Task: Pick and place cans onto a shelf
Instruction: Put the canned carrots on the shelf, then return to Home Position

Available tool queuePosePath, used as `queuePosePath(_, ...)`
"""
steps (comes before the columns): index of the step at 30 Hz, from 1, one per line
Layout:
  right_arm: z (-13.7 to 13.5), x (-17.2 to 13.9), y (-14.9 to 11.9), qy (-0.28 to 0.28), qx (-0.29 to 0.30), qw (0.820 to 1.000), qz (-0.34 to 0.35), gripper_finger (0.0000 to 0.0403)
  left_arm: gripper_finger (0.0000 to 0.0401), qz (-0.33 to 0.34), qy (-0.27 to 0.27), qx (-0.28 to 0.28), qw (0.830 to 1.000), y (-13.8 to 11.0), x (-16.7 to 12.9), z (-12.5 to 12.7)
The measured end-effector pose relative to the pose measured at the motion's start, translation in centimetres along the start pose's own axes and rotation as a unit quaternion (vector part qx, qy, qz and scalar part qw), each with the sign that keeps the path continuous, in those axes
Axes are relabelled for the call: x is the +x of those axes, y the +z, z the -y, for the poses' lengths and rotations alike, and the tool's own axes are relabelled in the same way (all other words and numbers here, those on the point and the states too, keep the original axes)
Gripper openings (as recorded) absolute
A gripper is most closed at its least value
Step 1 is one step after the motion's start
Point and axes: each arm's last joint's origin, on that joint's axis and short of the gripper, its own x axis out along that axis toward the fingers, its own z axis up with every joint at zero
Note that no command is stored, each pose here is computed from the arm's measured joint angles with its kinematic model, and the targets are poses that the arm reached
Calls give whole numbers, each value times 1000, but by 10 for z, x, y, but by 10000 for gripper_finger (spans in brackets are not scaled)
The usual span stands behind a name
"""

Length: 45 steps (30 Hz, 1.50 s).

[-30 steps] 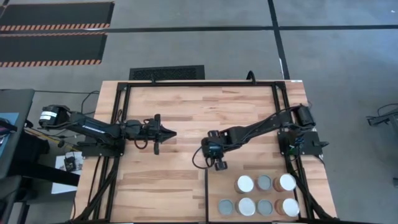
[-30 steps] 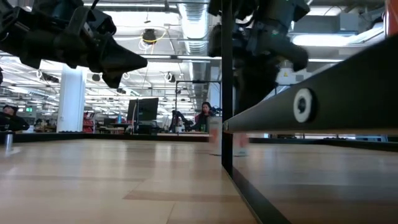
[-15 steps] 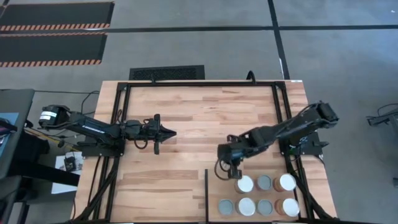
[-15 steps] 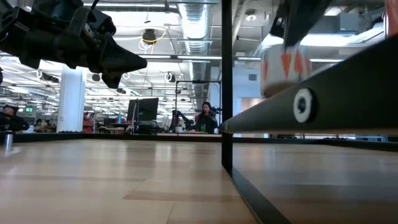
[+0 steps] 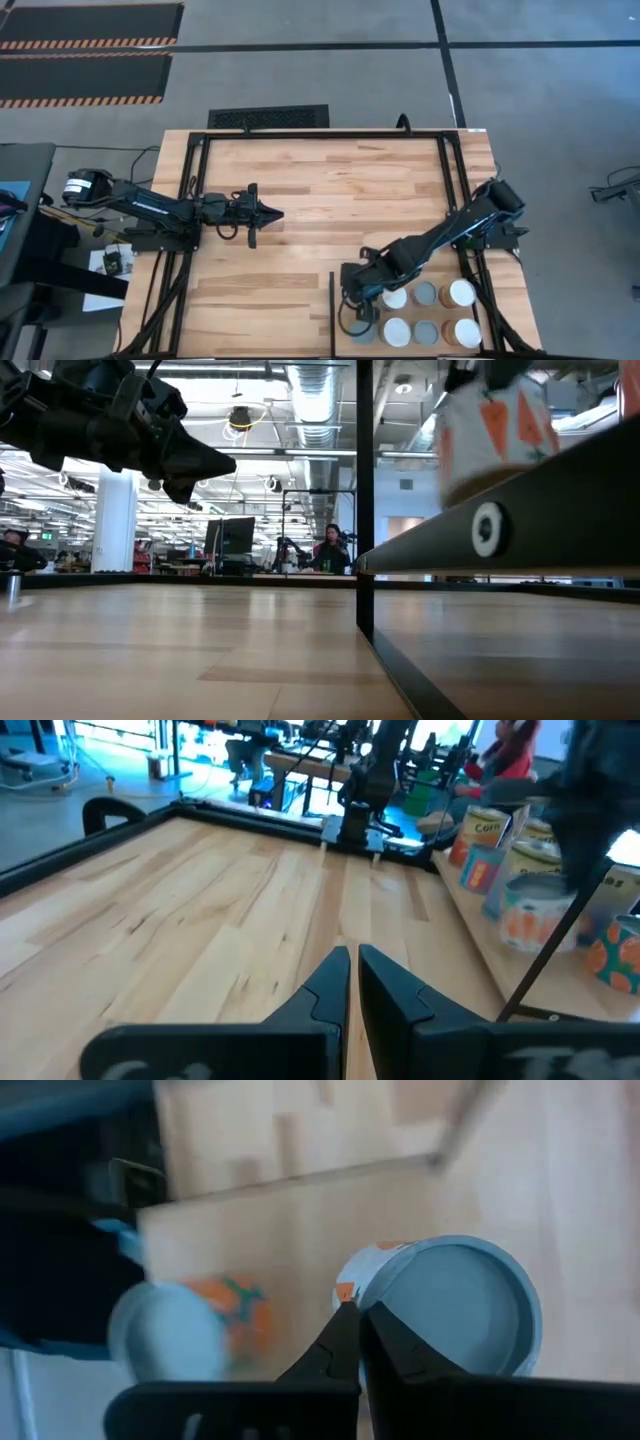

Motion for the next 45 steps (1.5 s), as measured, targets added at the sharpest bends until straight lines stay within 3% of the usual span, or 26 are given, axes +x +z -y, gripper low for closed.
queuePosePath(18, -11, 18, 7, 9, 34, 998, -54, 21, 12, -8, -1, -5, 1000, -2, 0, 0)
queuePosePath(38, -14, 18, 7, 30, 46, 997, -61, 93, 12, -10, 0, -5, 1000, -2, 0, 0)
queuePosePath(41, -14, 18, 8, 35, 29, 997, -56, 103, 12, -10, -1, -5, 1000, -2, 0, 0)
queuePosePath(45, -13, 7, 10, 44, -40, 997, -42, 89, 7, -6, 12, 14, 1000, -2, 0, -1)
